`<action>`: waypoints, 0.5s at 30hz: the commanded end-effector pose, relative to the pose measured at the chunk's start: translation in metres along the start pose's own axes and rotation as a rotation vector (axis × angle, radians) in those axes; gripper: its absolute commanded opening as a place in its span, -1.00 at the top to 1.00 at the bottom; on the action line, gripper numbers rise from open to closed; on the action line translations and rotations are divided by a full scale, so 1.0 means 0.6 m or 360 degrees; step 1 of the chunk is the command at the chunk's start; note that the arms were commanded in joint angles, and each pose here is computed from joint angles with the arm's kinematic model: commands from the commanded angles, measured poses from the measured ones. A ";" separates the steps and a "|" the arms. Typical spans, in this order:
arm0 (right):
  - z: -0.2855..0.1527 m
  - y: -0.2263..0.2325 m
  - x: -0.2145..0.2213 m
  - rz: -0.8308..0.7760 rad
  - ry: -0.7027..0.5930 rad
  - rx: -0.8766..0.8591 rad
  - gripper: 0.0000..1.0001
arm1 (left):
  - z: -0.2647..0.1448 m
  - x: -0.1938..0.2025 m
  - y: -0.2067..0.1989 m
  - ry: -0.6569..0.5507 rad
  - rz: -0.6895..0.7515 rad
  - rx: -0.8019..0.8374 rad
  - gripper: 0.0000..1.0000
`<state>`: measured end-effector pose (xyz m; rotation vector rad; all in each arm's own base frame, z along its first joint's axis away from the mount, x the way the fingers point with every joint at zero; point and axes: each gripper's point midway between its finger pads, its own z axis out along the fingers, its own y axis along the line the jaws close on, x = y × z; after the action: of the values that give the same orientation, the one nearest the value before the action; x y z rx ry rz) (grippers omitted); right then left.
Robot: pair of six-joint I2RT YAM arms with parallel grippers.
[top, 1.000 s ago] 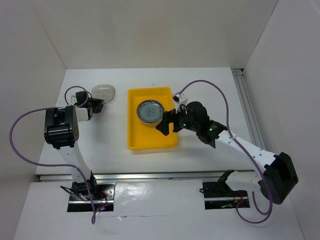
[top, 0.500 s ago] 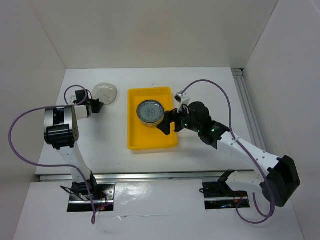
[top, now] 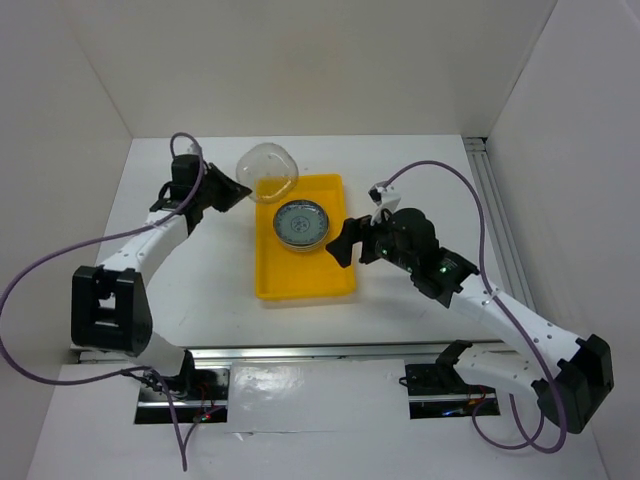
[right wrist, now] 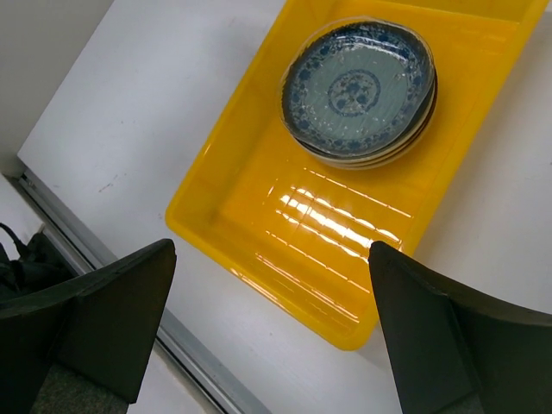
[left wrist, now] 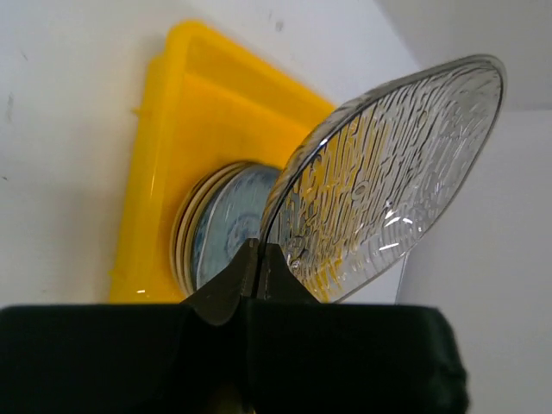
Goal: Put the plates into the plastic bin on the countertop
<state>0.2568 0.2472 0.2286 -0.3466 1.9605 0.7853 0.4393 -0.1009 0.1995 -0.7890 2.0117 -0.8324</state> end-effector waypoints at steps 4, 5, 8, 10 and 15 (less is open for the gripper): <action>-0.030 -0.006 -0.001 0.0060 -0.0031 0.0065 -1.00 | 0.037 0.128 0.021 0.0593 0.0399 -0.0032 1.00; -0.035 -0.007 -0.003 0.0077 -0.0039 0.0077 -1.00 | 0.046 0.126 0.008 0.0615 0.0446 -0.0026 1.00; -0.038 -0.008 0.005 0.0072 -0.0024 0.0085 -1.00 | 0.038 0.131 0.003 0.0637 0.0529 -0.0064 1.00; -0.038 -0.004 0.011 0.0083 -0.0005 0.0078 -1.00 | 0.039 0.127 -0.001 0.0628 0.0562 -0.0048 1.00; -0.039 -0.008 0.013 0.0083 0.0002 0.0098 -1.00 | 0.027 0.115 -0.021 0.0655 0.0635 -0.0032 1.00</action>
<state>0.2418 0.2321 0.2288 -0.2754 1.9886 0.7708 0.4201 -0.1663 0.1408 -0.3271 2.4725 -0.7783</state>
